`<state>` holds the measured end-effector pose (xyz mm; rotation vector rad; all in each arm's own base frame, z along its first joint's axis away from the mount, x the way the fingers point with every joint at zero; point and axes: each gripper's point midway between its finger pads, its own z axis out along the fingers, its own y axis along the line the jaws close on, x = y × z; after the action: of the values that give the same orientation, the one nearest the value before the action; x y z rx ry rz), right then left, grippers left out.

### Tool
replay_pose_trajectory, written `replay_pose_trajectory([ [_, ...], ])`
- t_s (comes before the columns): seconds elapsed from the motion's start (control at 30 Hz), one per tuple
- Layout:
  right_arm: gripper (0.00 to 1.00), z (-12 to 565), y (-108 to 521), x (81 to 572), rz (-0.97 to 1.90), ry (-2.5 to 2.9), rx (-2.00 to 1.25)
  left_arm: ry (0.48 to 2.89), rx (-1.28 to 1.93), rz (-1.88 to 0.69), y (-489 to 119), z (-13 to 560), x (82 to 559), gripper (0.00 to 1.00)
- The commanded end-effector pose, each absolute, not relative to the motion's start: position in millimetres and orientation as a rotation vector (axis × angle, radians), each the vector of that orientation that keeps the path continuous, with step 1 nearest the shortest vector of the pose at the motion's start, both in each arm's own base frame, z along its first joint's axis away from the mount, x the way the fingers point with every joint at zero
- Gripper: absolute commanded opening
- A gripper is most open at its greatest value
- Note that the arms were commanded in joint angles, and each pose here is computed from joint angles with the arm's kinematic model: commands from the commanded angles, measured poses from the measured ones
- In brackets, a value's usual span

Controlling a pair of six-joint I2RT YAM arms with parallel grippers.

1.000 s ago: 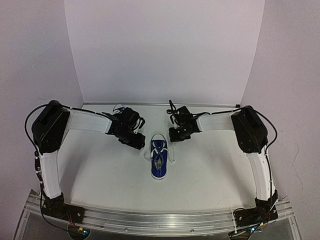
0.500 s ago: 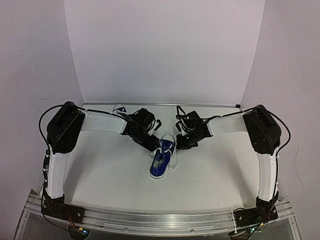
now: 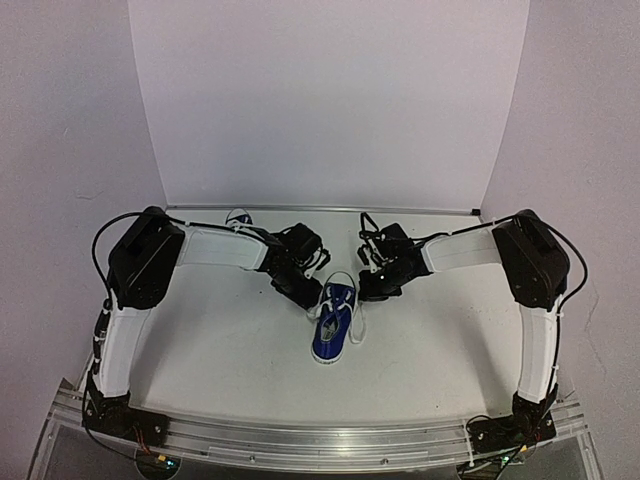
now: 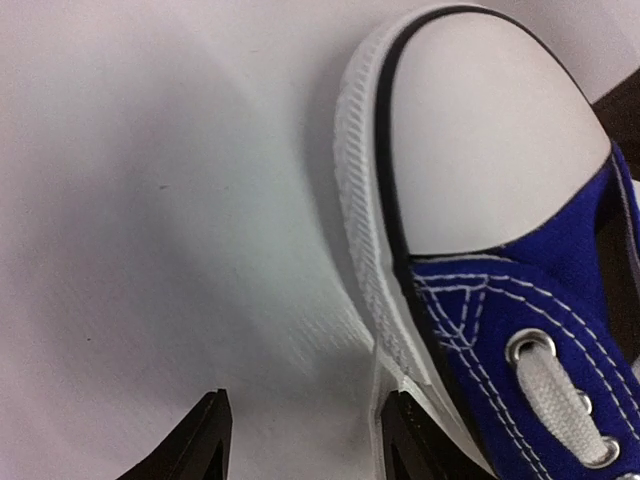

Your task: Tie the shoes

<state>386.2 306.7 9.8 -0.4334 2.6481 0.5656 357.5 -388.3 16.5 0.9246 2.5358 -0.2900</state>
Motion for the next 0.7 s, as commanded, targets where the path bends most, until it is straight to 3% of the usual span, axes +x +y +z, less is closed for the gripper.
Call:
replay_pose_trajectory([
  [0.0,0.0,16.8,304.0,385.7,0.581,2.645,-0.427,2.639,1.007,-0.265,-380.7,-9.7,338.6,0.49],
  [0.1,0.0,16.1,305.3,386.8,0.592,2.645,-0.431,2.654,1.046,-0.208,-374.0,-15.3,334.2,0.35],
  [0.23,0.0,17.2,310.2,389.8,0.613,2.639,-0.437,2.65,1.036,-0.059,-354.3,-10.9,340.0,0.04],
  [0.27,0.0,17.8,311.4,390.3,0.619,2.636,-0.44,2.643,1.021,-0.034,-349.3,-6.6,342.2,0.0],
  [0.67,0.0,22.8,314.5,390.5,0.641,2.623,-0.453,2.618,0.788,0.04,-300.1,46.3,340.4,0.0],
])
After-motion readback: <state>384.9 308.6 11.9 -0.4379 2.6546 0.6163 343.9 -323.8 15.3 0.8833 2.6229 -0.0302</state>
